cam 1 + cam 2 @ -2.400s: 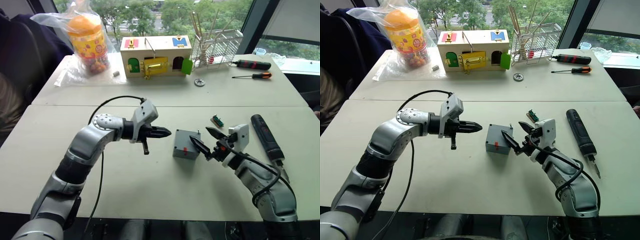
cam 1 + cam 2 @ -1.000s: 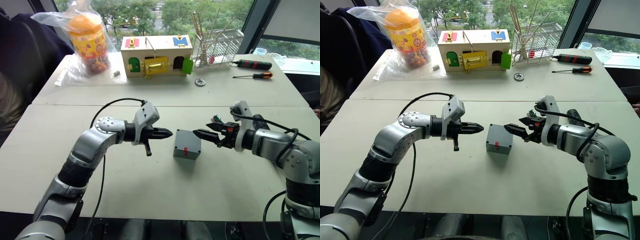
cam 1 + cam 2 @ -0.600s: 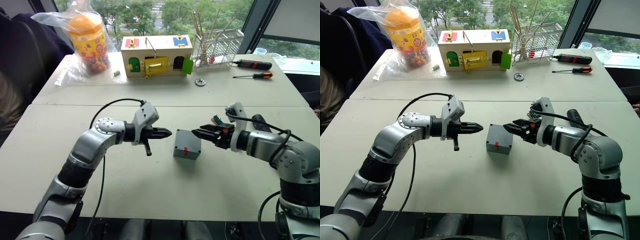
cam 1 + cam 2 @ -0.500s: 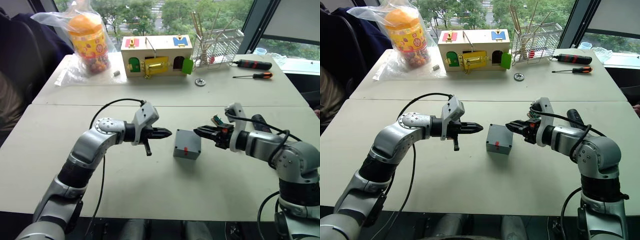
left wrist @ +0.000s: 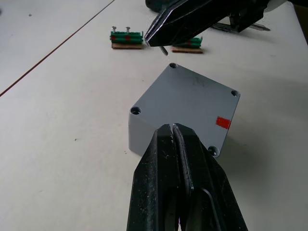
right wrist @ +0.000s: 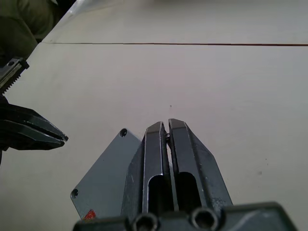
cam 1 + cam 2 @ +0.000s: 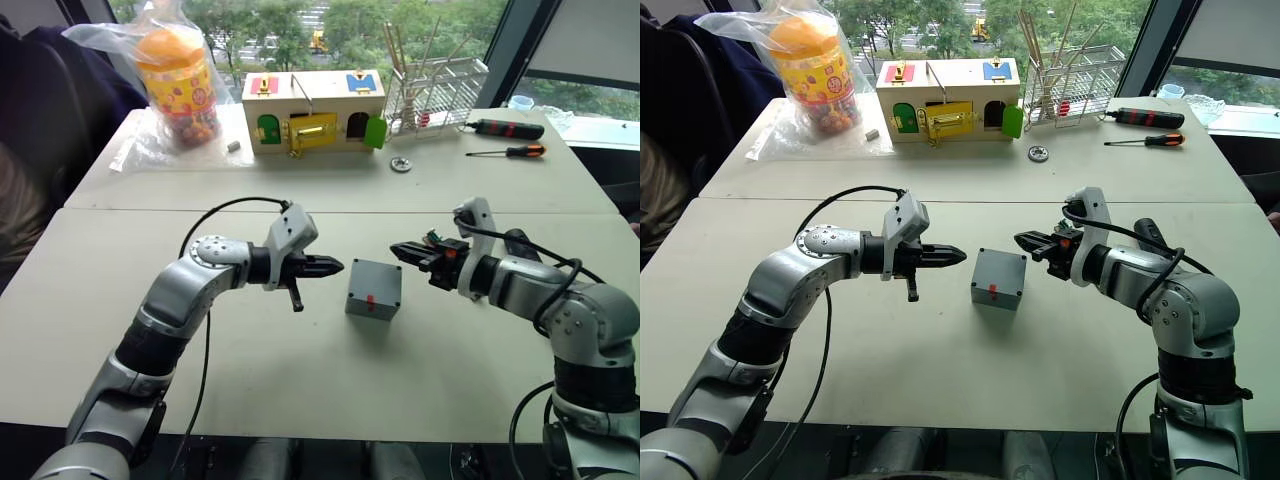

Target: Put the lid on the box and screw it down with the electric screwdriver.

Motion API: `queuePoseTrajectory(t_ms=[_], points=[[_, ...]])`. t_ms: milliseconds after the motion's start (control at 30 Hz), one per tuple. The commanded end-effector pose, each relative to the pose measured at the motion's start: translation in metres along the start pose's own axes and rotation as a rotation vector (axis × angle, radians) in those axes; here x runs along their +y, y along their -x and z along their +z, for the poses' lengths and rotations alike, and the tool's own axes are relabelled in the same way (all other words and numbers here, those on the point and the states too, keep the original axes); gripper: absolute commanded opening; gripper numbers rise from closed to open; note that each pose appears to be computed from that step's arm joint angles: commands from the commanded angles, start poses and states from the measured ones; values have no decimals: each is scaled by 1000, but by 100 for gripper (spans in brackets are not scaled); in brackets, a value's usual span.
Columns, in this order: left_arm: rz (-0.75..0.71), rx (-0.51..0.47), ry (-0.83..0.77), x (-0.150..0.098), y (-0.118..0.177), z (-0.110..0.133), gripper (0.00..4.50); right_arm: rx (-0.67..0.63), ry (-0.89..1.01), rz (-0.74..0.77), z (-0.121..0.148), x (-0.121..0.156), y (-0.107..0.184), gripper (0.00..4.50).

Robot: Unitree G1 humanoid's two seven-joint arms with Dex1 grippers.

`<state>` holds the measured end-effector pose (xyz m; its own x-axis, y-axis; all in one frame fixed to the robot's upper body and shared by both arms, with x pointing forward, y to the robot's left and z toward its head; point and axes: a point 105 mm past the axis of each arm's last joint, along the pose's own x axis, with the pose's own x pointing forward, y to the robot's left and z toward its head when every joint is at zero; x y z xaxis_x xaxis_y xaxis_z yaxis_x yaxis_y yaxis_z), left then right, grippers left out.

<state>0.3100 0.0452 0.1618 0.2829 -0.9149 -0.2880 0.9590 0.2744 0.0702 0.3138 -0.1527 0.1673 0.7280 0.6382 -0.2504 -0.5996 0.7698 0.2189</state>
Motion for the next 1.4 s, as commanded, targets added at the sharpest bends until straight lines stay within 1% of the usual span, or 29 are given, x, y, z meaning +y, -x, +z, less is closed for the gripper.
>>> queuePoseTrajectory(t_ms=[33, 167, 267, 367, 500, 633, 933, 1167, 1400], points=[[-7, -38, -32, -3, 3, 12, 0, -92, 27, 2, 13, 6, 6, 5], [-12, -33, -34, -1, 3, 12, 0, -244, -47, -19, 12, 7, 13, 5], [-23, -27, -40, -1, 3, 13, 0, -305, -118, -25, 3, 8, 13, 5], [-29, -23, -47, 0, 3, 15, 0, -335, -160, -36, -5, 7, 12, 5], [-34, -17, -53, 1, 4, 17, 0, -350, -181, -47, -12, 7, 11, 5], [-42, -10, -56, 1, 3, 17, 0, -359, -187, -48, -13, 7, 11, 5], [-49, -12, -54, 0, 1, 17, 0, -348, -194, -47, -18, 7, 6, 5], [-43, -10, -51, 0, 3, 16, 0, -332, -205, -73, -28, 0, 4, 5], [-41, -9, -51, 0, 3, 16, 0, -320, -214, -79, -33, -2, 3, 5]])
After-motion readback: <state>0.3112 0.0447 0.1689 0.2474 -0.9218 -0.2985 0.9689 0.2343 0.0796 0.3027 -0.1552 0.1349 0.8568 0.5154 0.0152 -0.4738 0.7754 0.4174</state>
